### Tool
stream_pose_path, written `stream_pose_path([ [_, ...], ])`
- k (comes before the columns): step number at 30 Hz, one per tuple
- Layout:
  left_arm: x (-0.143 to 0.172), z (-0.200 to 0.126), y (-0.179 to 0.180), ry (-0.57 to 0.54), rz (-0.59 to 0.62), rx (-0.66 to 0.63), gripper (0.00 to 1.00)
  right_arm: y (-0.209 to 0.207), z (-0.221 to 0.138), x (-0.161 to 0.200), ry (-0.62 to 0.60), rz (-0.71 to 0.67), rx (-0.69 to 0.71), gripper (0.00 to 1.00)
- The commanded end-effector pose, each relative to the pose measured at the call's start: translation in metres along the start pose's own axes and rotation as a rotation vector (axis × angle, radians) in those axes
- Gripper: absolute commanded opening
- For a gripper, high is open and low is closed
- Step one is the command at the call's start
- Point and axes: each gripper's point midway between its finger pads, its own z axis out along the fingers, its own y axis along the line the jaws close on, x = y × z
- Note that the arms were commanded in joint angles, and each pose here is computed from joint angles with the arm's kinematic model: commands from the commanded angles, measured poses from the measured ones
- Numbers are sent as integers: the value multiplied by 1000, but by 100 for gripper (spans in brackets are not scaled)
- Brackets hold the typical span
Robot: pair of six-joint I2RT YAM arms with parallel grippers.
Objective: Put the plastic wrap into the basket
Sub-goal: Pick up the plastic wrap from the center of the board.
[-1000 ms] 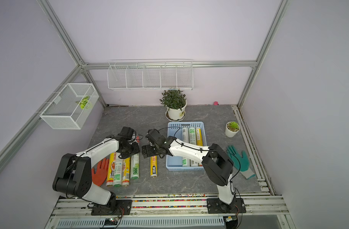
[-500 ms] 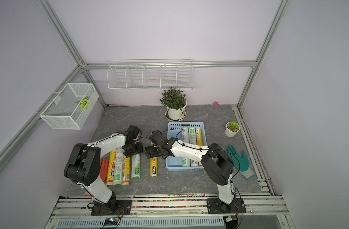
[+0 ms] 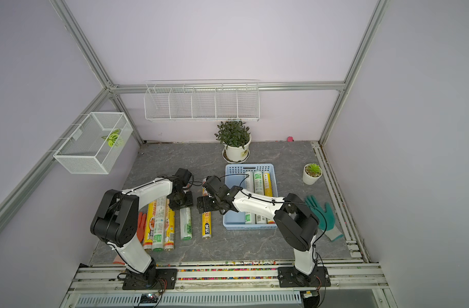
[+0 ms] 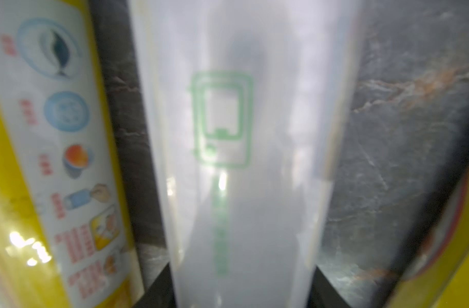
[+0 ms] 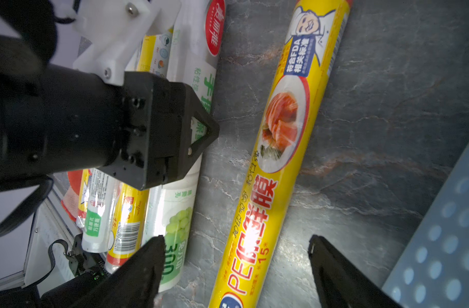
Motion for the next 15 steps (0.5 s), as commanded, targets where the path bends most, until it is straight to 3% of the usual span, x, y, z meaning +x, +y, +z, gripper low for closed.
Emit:
stream_pose_path([
  [1, -1, -9, -2, 7, 30, -13, 49, 3, -14, -7, -28, 15, -23, 90],
  [8, -14, -53, -8, -79, 48, 33, 35, 5, -27, -13, -56, 15, -22, 90],
  [15, -28, -109, -28, -211, 59, 182, 34, -1, -45, -20, -122, 15, 4, 89],
])
